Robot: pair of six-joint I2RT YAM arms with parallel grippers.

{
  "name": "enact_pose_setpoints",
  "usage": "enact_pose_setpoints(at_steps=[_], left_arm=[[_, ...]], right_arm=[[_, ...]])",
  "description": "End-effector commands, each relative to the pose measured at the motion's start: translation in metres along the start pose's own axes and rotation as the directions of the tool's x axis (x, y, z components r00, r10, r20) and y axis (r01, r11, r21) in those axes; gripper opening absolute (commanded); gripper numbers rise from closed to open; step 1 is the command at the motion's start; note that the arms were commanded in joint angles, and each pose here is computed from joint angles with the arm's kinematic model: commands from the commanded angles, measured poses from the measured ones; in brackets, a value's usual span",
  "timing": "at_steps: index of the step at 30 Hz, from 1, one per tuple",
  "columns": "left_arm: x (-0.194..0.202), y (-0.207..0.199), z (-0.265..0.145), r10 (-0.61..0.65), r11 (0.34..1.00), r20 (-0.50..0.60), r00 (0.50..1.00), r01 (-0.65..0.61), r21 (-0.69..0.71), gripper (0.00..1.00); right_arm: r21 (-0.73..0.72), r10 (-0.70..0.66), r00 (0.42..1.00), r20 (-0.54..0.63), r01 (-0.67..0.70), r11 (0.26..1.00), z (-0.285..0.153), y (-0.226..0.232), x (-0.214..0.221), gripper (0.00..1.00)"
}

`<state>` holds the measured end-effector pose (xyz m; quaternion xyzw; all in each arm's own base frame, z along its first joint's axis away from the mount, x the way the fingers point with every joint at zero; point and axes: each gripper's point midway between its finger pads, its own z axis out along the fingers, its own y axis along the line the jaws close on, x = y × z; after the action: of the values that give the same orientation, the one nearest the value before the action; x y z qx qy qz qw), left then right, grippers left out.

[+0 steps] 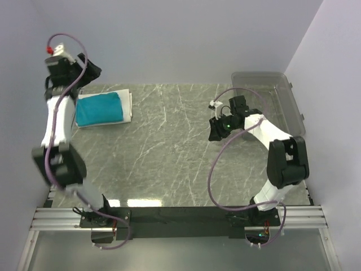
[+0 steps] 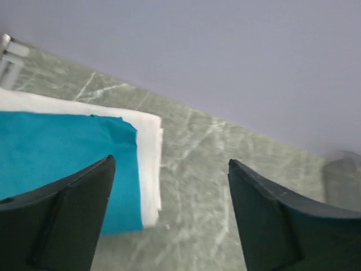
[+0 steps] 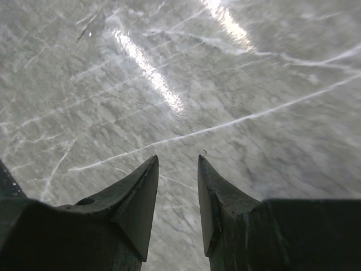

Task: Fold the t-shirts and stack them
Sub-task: Neatly place the folded tshirt to the corner

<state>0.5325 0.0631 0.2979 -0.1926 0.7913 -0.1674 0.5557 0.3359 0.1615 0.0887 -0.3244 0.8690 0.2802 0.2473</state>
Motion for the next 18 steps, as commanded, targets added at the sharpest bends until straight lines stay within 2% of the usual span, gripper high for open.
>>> enact_pose_setpoints(at_steps=[1, 2, 3, 4, 5, 9, 11, 12, 18], left_arm=[[-0.023, 0.000, -0.069, -0.015, 1.000, 0.144, 0.989, 0.014, 0.010, 0.92], [0.010, 0.017, -0.074, -0.060, 0.998, 0.091, 0.994, 0.061, -0.005, 0.95], [0.010, 0.005, -0.095, -0.073, 0.996, 0.103, 0.992, 0.068, 0.052, 0.96], [0.019, 0.011, -0.102, -0.084, 0.995, 0.094, 0.992, 0.079, 0.053, 0.97], [0.047, 0.022, -0.104, -0.104, 0.994, 0.035, 0.994, 0.103, 0.032, 0.96], [0.081, 0.026, -0.136, -0.001, 1.000, -0.016, 1.000, 0.001, 0.001, 0.97], [0.094, 0.027, -0.147, 0.042, 0.999, -0.028, 0.999, -0.043, -0.022, 0.97], [0.094, 0.023, -0.160, 0.079, 0.997, -0.018, 0.997, -0.079, -0.025, 0.97], [0.121, 0.010, -0.184, 0.114, 0.993, -0.055, 0.992, -0.115, -0.018, 0.99]], right_arm=[[0.132, -0.134, 0.987, 0.090, 0.121, 0.984, -0.039, -0.008, -0.040, 0.42], [0.170, -0.147, 0.984, 0.103, 0.128, 0.977, -0.049, -0.010, -0.045, 0.42], [0.187, -0.155, 0.982, 0.112, 0.132, 0.973, -0.055, -0.011, -0.048, 0.42], [0.204, -0.159, 0.979, 0.124, 0.131, 0.970, -0.060, -0.011, -0.052, 0.43], [0.231, -0.170, 0.975, 0.144, 0.134, 0.964, -0.070, -0.012, -0.057, 0.44], [0.277, -0.175, 0.965, 0.198, 0.116, 0.954, -0.095, -0.010, -0.070, 0.51], [0.302, -0.174, 0.958, 0.227, 0.101, 0.948, -0.106, -0.008, -0.076, 0.65], [0.323, -0.169, 0.957, 0.237, 0.087, 0.942, -0.111, -0.010, -0.077, 0.85], [0.400, -0.111, 0.937, 0.331, -0.032, 0.916, -0.144, -0.010, -0.085, 0.89]])
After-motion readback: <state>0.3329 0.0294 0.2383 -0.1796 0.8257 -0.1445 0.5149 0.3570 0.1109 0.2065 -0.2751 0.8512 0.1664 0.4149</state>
